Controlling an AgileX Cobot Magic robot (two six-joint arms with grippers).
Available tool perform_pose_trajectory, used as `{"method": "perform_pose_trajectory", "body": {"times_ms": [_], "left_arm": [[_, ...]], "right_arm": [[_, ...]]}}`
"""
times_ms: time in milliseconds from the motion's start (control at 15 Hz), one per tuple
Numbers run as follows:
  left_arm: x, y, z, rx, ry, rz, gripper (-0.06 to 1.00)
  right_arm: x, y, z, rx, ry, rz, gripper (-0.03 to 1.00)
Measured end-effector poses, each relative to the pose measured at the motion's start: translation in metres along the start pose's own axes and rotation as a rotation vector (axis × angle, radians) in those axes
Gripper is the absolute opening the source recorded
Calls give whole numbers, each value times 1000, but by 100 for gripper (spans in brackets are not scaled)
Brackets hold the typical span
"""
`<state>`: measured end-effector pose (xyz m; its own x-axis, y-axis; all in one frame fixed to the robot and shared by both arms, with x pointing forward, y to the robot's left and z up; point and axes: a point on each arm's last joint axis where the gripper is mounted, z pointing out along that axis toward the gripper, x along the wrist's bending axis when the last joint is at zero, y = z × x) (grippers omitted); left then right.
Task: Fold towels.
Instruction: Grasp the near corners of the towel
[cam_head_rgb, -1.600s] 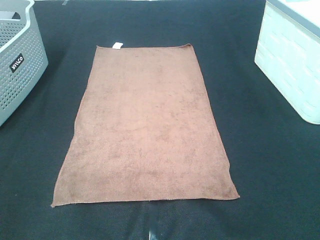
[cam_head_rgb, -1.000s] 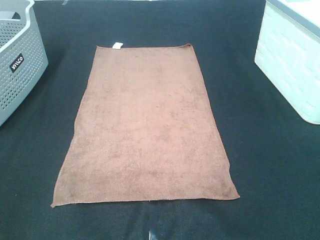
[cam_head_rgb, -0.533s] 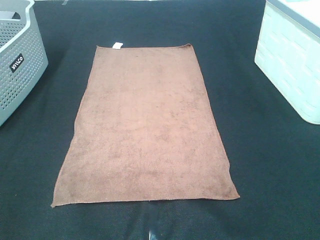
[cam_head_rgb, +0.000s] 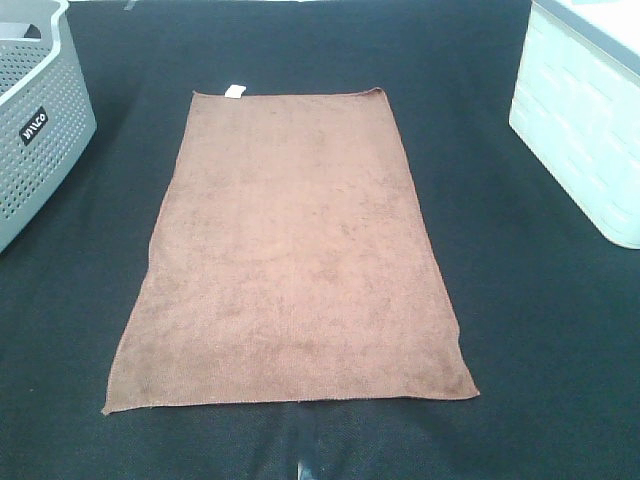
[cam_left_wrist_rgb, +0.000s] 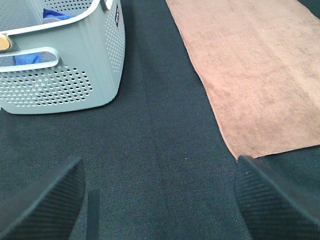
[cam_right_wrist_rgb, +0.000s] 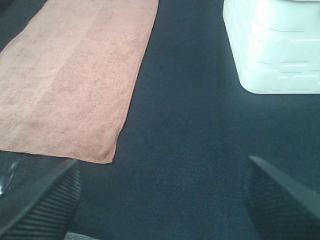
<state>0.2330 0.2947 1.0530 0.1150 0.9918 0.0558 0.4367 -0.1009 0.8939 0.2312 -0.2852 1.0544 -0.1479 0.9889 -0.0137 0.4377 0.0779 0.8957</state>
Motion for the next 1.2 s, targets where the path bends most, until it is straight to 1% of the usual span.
{"method": "perform_pose_trajectory", "body": {"times_ms": [1200], "left_arm": [[0,0,0,0,0,0,78]], "right_arm": [[0,0,0,0,0,0,82]]}}
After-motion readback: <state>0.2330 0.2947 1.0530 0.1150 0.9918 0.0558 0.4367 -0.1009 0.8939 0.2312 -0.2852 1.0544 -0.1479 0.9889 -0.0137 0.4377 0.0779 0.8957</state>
